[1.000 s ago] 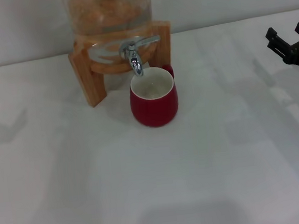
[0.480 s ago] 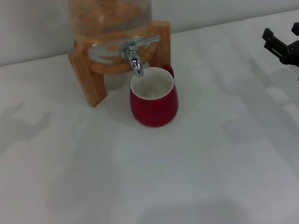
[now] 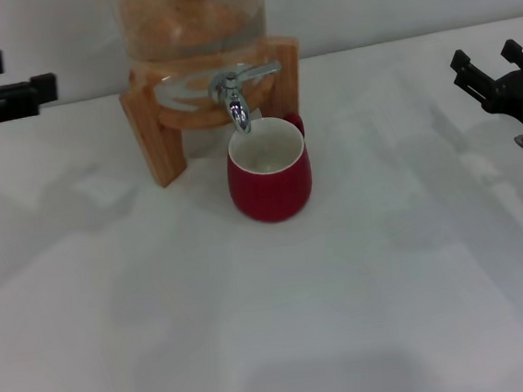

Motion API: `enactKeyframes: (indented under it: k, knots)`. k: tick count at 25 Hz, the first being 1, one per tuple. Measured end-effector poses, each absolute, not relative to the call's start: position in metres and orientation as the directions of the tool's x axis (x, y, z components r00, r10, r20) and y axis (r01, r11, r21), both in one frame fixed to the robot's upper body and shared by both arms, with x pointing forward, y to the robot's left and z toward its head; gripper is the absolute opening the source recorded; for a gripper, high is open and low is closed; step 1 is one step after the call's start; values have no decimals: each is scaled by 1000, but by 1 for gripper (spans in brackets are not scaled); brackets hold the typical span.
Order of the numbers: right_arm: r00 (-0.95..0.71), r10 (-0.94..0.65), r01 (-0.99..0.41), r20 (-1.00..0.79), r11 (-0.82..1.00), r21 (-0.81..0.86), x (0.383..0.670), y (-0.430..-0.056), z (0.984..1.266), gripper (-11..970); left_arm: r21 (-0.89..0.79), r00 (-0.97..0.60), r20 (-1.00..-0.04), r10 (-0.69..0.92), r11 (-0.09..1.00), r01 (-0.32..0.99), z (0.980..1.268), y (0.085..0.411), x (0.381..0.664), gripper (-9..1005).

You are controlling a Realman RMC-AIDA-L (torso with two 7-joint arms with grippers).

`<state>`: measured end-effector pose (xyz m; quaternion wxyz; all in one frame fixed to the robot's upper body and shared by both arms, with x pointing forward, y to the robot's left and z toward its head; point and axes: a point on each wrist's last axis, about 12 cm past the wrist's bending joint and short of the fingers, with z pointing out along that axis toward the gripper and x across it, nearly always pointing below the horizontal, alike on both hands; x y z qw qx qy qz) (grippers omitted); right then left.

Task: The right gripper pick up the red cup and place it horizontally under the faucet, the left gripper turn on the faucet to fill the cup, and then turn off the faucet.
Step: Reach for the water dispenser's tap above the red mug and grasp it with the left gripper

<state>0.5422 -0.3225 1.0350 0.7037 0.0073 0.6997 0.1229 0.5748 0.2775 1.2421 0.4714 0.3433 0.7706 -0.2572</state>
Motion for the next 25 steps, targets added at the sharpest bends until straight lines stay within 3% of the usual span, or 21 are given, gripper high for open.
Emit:
enactKeyframes:
  k: [25]
  knots:
    - [-18,169,-194,-985,966,169,546,-315,1036,830,-76,-273,-896,351,483,872,1247,235,609,830]
